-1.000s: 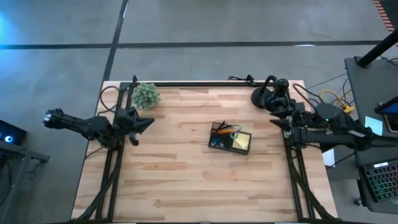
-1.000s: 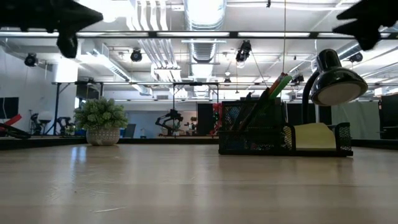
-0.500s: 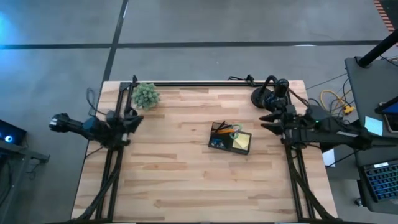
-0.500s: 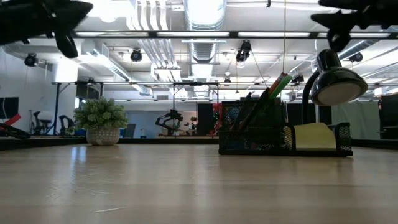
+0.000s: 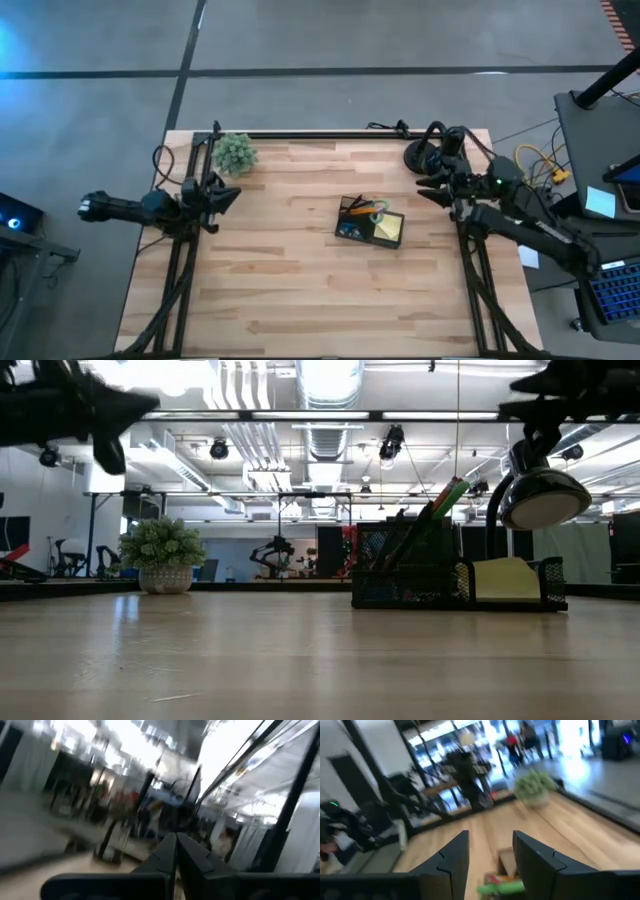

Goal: Pick and place office supplies into organizer
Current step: Return to Home Position

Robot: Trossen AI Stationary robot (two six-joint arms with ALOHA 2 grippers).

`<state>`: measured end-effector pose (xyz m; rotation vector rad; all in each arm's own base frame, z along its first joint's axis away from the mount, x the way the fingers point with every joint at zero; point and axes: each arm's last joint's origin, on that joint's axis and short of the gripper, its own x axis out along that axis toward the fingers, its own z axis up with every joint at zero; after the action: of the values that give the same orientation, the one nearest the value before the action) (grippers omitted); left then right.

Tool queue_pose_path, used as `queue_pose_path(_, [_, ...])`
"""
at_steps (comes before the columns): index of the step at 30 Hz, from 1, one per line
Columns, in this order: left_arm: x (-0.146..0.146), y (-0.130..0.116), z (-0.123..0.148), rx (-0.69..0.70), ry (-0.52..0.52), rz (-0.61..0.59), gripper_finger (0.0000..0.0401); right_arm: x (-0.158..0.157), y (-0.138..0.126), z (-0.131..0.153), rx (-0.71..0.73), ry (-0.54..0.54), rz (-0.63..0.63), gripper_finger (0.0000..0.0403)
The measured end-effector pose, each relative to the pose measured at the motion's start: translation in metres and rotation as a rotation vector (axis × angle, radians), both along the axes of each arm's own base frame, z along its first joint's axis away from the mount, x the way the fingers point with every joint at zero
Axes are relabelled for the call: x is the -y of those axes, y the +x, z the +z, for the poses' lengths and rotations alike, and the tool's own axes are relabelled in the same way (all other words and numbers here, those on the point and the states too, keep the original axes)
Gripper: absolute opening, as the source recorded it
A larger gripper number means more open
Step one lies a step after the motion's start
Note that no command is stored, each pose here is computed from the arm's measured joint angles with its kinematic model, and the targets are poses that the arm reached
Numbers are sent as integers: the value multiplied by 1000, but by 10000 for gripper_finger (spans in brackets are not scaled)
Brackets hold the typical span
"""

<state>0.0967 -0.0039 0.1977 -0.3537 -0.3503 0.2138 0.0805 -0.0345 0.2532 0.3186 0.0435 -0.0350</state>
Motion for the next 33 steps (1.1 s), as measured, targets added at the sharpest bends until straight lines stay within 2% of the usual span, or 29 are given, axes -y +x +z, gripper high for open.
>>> queue_pose_path(2, [-1, -1, -8, -57, -55, -8, 0, -2, -3, -3, 46, 0, 11, 140])
queue_pose_path(4, [-1, -3, -8, -48, -88, 6, 0, -4, -5, -14, 55, 32, -11, 138])
queue_pose_path(9, [-2, -4, 1, -25, -76, 33, 0, -12, -7, -29, 147, 85, 24, 134])
queue_pose_path(11, [-2, -4, 3, -30, -79, 45, 0, -13, -3, -33, 126, 99, 37, 134])
queue_pose_path(15, [-3, -3, 6, -27, -92, 81, 0, -19, 7, -31, 147, 60, 53, 134])
queue_pose_path(20, [-3, -1, 3, -42, -104, 61, 0, -31, 12, -34, 144, 33, 53, 134])
queue_pose_path(25, [-2, -1, 0, -75, -35, 77, 0, -36, 6, -40, 128, -3, 44, 134])
queue_pose_path(27, [-3, -2, -1, -61, -30, 78, 0, -37, 3, -42, 128, 8, 76, 134])
queue_pose_path(30, [-3, -3, -7, -63, -34, 74, 0, -40, 5, -49, 88, 10, 195, 134])
queue_pose_path(33, [-3, -3, -11, -104, -41, 89, 0, -41, 7, -59, 53, 22, 224, 134])
